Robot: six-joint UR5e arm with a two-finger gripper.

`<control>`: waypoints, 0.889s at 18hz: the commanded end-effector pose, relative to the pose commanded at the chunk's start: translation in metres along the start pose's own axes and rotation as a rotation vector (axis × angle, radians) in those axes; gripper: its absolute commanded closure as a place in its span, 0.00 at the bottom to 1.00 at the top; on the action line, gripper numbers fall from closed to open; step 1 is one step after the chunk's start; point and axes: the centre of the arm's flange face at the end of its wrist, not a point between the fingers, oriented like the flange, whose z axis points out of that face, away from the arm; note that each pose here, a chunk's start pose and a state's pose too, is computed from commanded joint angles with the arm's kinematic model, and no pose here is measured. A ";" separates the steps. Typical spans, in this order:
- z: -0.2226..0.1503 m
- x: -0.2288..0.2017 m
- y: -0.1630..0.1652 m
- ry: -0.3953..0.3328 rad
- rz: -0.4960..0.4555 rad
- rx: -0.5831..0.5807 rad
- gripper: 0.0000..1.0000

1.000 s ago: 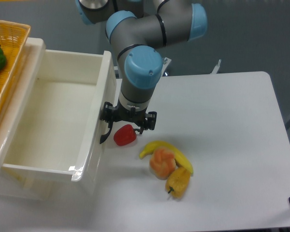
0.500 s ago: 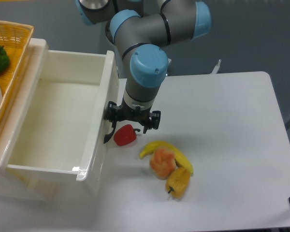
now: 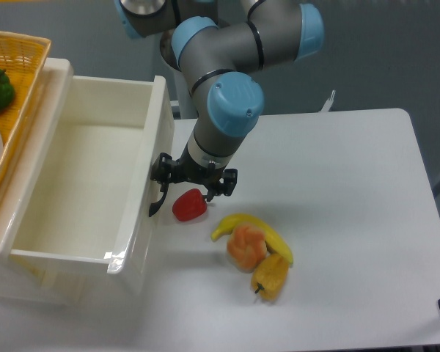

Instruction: Slide open the top white drawer

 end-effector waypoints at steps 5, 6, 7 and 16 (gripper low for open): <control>-0.002 -0.002 0.001 0.001 -0.003 0.002 0.00; -0.003 -0.003 0.001 -0.003 -0.003 0.005 0.00; -0.004 -0.005 0.001 -0.008 0.000 0.006 0.00; -0.018 -0.037 0.015 -0.181 0.211 -0.081 0.00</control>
